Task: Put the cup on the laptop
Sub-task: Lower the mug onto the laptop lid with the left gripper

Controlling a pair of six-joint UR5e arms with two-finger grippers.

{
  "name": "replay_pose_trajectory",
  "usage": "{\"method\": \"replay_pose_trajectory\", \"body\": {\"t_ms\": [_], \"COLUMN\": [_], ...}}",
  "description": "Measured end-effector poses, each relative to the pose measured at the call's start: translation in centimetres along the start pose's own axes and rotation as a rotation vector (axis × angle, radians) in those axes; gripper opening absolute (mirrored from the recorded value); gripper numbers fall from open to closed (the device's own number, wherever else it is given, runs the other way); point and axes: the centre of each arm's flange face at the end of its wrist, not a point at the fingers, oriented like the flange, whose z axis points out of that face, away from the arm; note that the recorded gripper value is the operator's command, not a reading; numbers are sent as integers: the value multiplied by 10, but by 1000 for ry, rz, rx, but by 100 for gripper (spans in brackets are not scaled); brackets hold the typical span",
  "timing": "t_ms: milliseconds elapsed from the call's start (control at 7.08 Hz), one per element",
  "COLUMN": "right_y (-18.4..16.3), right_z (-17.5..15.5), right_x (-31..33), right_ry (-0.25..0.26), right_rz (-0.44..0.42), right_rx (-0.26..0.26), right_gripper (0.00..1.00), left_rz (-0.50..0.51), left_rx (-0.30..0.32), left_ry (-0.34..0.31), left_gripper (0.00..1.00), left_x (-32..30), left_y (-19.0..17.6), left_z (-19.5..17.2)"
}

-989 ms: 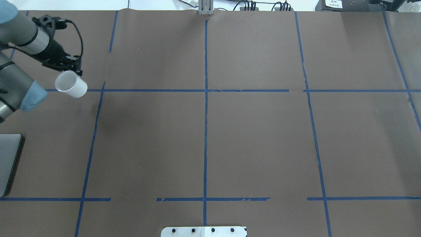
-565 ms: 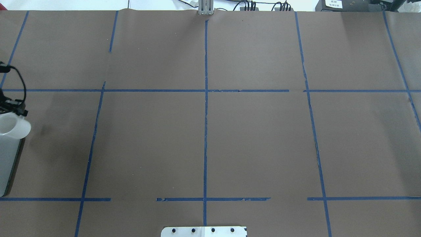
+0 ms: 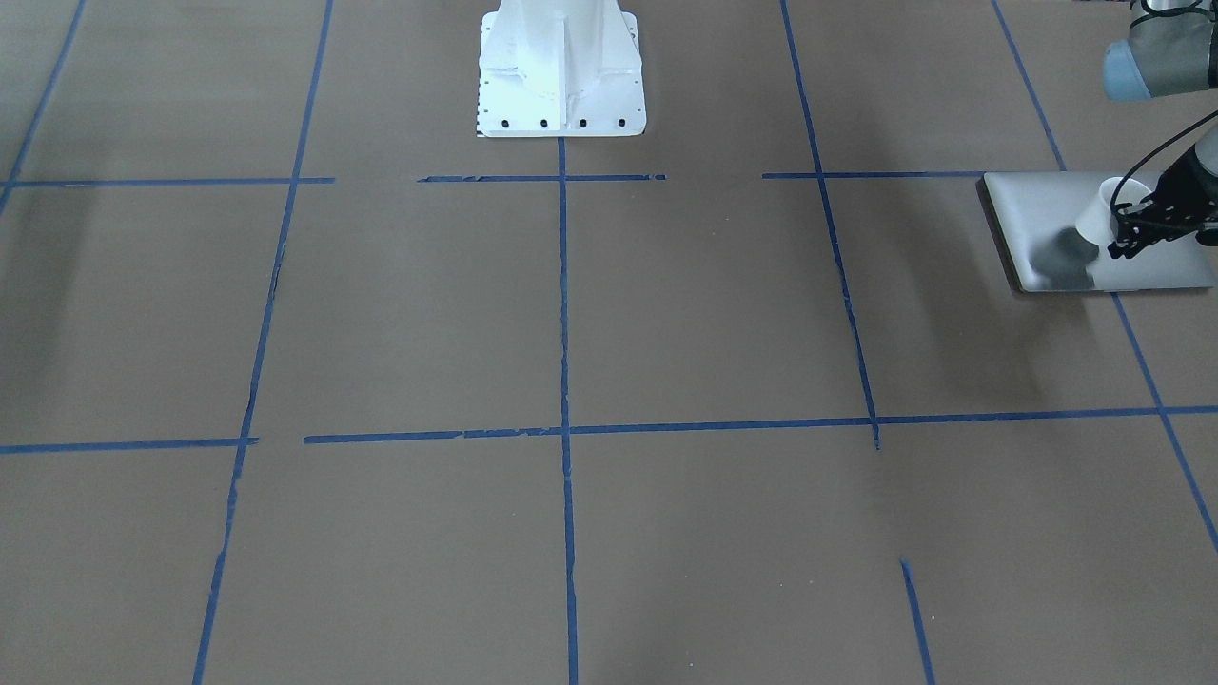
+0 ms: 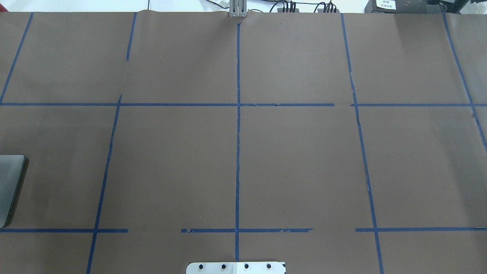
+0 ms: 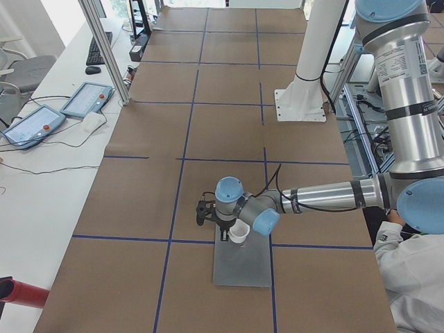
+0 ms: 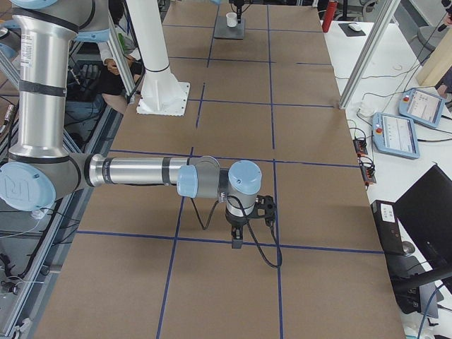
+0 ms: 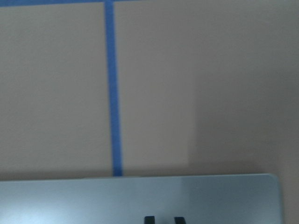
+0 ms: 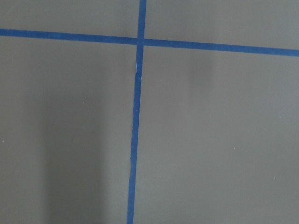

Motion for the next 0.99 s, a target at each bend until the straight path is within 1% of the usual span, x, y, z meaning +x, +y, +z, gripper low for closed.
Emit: {"method": "replay_pose_trajectory", "body": {"t_ms": [424, 848, 989], "right_y": [0, 0, 0], "right_z": [0, 0, 0], "right_x": [0, 0, 0], "right_ry": [0, 0, 0], "right_rz": [-1, 0, 0], "right_rx": [1, 1, 1], "right_gripper": [100, 100, 100], "left_rz": [0, 4, 5], "left_rx": [14, -12, -15], "left_ry": [13, 62, 68], "left_gripper": [0, 0, 0], "left_x": [-24, -19, -18], "left_y": [14, 17, 17], "left_z": [15, 15, 14]}}
